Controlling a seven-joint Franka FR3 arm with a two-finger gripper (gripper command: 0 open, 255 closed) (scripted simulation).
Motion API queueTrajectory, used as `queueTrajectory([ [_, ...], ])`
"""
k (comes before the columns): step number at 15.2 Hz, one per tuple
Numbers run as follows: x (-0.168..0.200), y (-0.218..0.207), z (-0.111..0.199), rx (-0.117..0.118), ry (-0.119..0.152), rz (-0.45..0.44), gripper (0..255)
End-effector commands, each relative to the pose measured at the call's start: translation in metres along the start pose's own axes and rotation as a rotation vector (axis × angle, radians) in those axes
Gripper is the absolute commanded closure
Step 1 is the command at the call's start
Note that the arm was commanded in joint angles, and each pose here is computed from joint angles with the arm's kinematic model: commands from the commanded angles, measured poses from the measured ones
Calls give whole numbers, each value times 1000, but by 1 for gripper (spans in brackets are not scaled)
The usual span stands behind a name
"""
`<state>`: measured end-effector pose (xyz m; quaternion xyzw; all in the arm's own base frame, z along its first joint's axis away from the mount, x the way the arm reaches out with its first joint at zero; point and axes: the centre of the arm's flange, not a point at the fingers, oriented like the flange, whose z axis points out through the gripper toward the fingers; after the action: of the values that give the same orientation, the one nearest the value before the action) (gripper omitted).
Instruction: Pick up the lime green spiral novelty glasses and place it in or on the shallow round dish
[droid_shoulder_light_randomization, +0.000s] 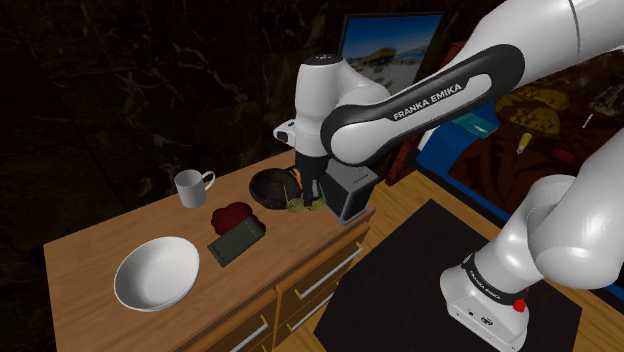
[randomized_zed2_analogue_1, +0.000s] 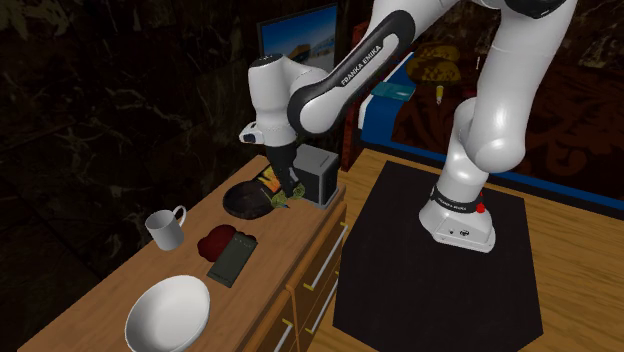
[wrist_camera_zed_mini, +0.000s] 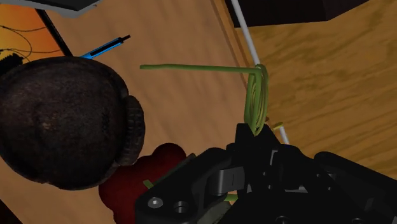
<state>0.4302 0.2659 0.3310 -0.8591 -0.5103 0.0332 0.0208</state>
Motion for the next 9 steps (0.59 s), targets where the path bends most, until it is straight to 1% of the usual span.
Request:
queueTrajectory([
  [1, 8, 22, -2, 0, -1, 0, 255],
  [9, 43, 120, -20, 0, -1, 0, 255],
])
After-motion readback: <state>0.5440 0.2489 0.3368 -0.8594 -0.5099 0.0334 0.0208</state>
